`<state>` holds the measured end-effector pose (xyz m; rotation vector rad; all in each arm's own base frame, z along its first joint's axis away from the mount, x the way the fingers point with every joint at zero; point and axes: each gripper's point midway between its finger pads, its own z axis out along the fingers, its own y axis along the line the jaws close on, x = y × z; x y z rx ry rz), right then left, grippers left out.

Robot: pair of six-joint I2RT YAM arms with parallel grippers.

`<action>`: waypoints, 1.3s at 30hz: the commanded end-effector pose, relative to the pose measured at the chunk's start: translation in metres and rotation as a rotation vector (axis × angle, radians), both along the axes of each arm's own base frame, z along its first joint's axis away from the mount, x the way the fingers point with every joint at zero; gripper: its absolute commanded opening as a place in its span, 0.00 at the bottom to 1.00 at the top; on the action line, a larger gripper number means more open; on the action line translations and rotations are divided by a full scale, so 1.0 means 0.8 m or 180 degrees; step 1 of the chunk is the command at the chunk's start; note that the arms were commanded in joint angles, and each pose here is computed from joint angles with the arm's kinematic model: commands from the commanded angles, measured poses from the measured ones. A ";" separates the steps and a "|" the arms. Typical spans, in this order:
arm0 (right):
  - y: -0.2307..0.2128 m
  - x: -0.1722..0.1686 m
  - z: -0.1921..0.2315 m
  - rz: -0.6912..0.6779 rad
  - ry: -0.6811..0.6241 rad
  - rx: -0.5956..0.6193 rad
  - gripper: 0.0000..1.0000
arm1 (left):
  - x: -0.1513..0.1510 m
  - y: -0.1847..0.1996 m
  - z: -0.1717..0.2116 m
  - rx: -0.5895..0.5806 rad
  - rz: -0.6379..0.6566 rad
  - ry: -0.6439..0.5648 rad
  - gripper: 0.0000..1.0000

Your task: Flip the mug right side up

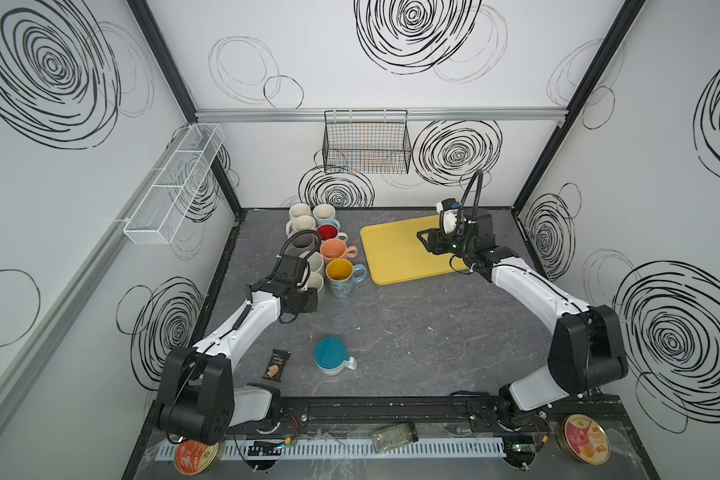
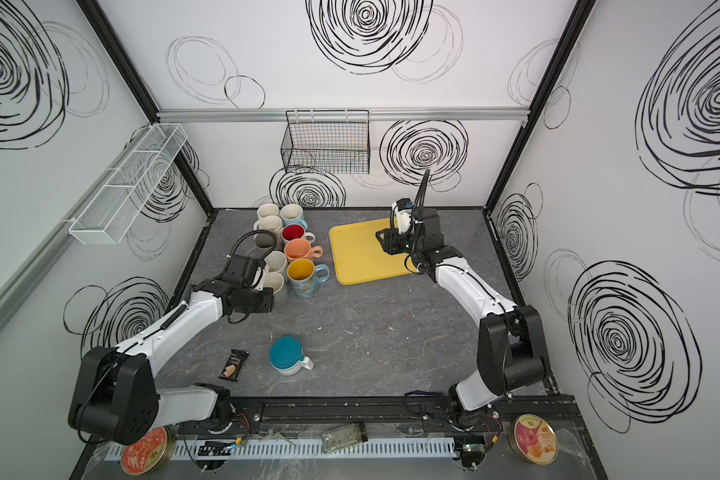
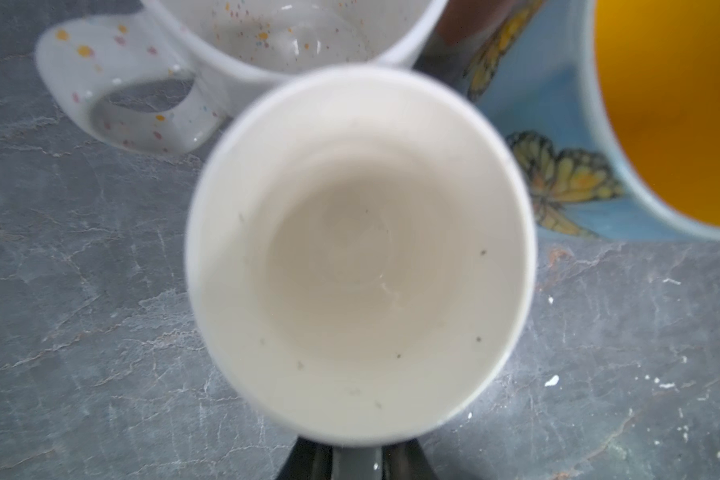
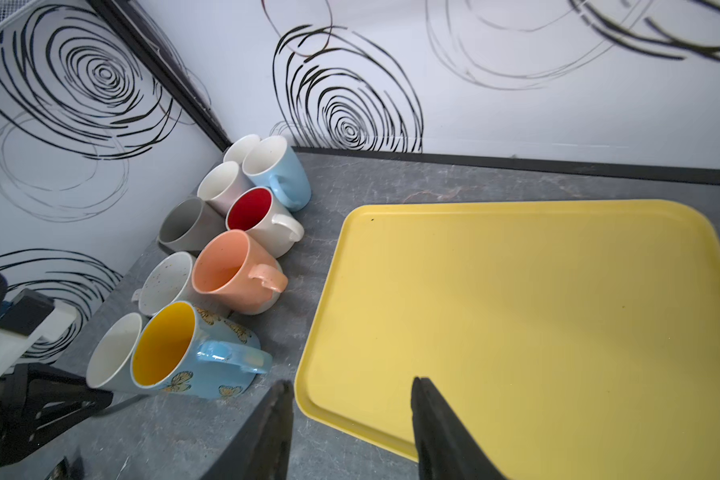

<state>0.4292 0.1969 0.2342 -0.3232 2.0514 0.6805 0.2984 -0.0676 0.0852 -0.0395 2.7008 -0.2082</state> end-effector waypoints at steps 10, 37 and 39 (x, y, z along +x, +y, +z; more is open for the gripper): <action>-0.083 -0.008 0.046 -0.0664 -0.0402 -0.0354 0.55 | 0.030 0.004 0.083 -0.0020 -0.0051 -0.0641 0.50; -0.198 -0.070 0.082 -0.1798 -0.1221 -0.0601 1.00 | 0.037 0.144 0.295 0.0793 0.0696 -0.2558 0.99; -0.204 -0.073 0.069 -0.1837 -0.1242 -0.0643 1.00 | 0.038 0.151 0.285 0.0787 0.0804 -0.2609 0.99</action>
